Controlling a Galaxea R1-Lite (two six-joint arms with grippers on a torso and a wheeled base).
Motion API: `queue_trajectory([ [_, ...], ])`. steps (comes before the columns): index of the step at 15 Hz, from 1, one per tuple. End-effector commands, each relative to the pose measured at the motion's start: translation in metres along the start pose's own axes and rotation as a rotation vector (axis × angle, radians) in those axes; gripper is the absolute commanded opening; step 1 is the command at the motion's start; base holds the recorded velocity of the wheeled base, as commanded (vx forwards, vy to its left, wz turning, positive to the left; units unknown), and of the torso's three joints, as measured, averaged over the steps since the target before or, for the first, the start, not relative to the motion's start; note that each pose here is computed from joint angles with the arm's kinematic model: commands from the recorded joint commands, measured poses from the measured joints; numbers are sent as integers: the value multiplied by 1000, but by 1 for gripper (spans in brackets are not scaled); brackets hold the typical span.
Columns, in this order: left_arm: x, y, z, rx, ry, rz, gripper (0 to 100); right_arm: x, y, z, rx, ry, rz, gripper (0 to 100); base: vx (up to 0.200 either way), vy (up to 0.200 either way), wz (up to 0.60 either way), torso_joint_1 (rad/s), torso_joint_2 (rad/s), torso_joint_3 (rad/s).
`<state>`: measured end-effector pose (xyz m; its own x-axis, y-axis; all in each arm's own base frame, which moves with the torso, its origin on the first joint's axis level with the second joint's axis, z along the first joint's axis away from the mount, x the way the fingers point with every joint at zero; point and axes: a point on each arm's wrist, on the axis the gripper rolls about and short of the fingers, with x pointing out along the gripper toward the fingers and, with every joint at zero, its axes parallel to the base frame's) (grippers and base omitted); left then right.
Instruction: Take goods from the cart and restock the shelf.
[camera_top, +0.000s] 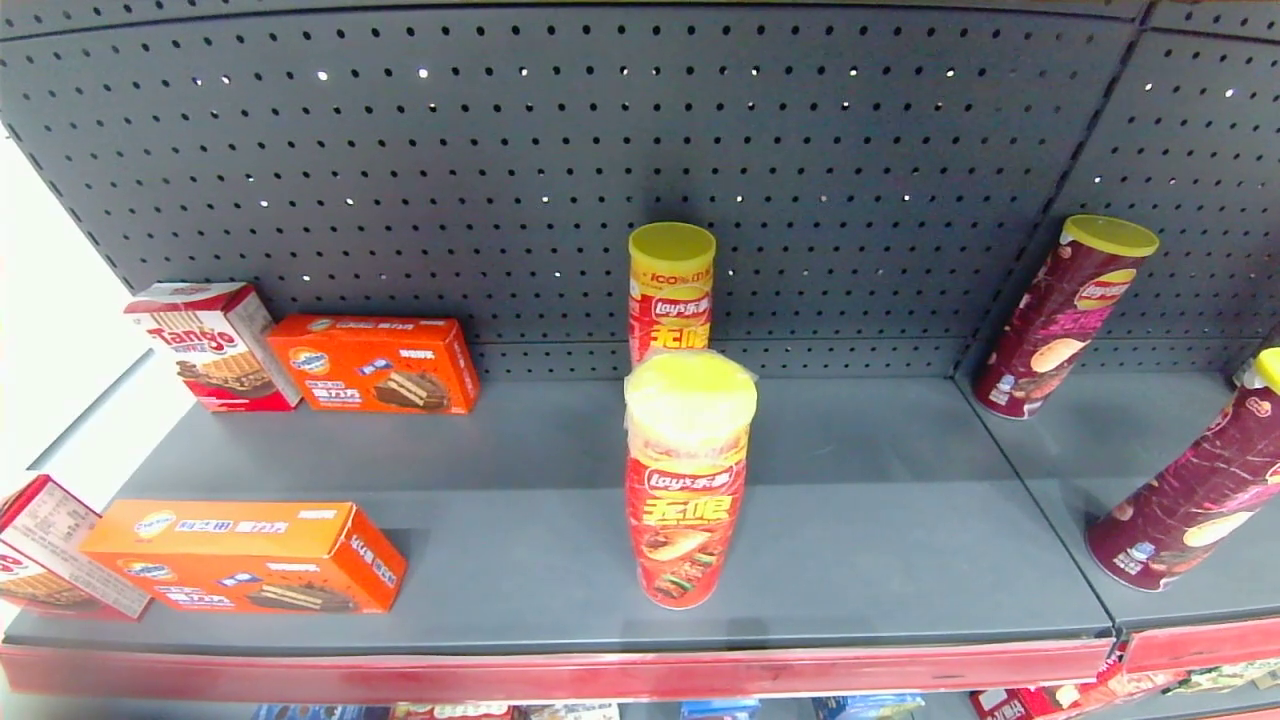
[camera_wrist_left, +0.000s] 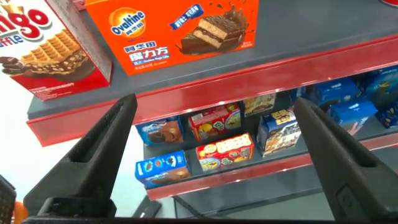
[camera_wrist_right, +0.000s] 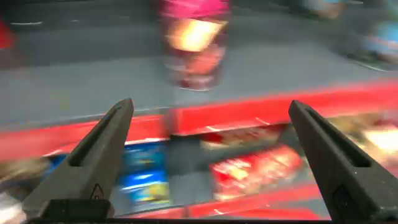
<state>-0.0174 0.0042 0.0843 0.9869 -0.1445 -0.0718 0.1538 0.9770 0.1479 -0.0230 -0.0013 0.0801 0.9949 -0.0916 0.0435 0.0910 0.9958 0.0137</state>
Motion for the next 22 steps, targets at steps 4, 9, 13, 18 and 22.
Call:
queue_trajectory([
  [4, 0, 0, 0, -2, 2, -18, 100, 0, 0, -5, -25, 50, 6, 100, 0, 0, 0, 0, 0, 0],
  [9, 0, -3, 0, -17, -14, -144, 100, 0, 0, -5, -21, 47, 7, 100, 0, 0, 0, 0, 0, 0],
  [13, -1, -7, 1, -2, -46, -325, 100, 0, 0, -5, -21, 47, 7, 100, 0, 0, 0, 0, 0, 0],
  [18, 2, -1, -5, -89, 14, 1, 100, 0, 0, -5, -21, 47, 7, 100, 0, 0, 0, 0, 0, 0],
  [22, 2, -2, -7, -91, 26, 40, 100, 0, 0, -5, -21, 47, 7, 100, 0, 0, 0, 0, 0, 0],
])
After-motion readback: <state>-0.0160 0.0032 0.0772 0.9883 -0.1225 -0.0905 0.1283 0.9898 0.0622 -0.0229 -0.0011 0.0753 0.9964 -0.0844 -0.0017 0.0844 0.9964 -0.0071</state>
